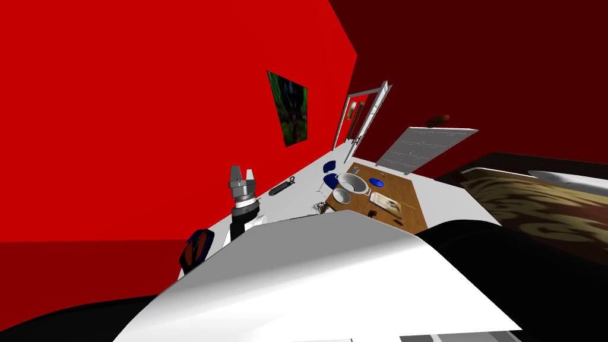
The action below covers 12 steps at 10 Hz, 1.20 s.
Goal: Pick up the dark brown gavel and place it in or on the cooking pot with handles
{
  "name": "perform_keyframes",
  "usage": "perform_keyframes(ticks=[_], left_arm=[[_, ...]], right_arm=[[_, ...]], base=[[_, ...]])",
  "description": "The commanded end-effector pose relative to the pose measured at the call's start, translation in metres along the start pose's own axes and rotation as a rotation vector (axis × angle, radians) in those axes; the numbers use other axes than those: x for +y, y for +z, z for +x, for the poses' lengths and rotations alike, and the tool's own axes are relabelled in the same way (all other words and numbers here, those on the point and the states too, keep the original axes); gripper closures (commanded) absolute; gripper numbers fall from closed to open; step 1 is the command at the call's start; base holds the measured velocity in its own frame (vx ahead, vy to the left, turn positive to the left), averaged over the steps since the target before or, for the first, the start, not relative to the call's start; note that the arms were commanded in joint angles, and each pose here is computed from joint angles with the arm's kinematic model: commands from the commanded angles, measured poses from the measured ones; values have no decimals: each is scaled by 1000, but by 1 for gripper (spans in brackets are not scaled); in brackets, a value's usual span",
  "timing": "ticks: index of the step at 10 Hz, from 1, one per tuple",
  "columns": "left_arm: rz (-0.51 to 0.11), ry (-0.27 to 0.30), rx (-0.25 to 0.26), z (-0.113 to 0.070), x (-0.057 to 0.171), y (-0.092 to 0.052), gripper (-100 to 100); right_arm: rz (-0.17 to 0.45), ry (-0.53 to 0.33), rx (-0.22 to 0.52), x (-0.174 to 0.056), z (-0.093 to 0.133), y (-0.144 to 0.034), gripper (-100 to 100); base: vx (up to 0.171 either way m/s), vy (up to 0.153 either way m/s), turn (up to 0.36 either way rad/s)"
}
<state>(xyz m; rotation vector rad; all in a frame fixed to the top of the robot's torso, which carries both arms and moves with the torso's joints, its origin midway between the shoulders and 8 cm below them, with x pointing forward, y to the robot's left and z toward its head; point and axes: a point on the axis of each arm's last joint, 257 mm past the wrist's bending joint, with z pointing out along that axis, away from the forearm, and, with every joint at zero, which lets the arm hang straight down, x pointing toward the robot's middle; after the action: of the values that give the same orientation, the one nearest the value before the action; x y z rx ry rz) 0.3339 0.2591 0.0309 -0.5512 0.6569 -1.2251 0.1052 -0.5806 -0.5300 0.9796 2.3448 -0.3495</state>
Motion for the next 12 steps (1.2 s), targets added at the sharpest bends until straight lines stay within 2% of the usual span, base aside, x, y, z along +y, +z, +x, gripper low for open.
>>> perform_keyframes(ticks=[1,4,5,6,7,9,10,12], left_arm=[[0,0,0,0,0,0,0],[0,0,0,0,0,0,0],[0,0,0,0,0,0,0],[0,0,0,0,0,0,0],[0,0,0,0,0,0,0],[0,0,0,0,0,0,0],[0,0,0,0,0,0,0],[0,0,0,0,0,0,0]], right_arm=[[-4,-5,0,-1,-2,-6,100],[-9,-12,0,-3,-5,-13,100],[-7,-11,0,-3,-4,-11,100],[-7,-11,0,-3,-4,-12,0],[13,-23,-31,-15,-25,-12,100],[44,-30,-78,-32,-58,-14,100],[68,-29,-115,-44,-85,-17,100],[91,-21,-155,-54,-114,-21,100]], base=[[16,19,-56],[11,12,-37],[4,6,-13],[0,0,0],[-68,49,149],[-134,108,234],[-160,139,173],[-63,108,97]])
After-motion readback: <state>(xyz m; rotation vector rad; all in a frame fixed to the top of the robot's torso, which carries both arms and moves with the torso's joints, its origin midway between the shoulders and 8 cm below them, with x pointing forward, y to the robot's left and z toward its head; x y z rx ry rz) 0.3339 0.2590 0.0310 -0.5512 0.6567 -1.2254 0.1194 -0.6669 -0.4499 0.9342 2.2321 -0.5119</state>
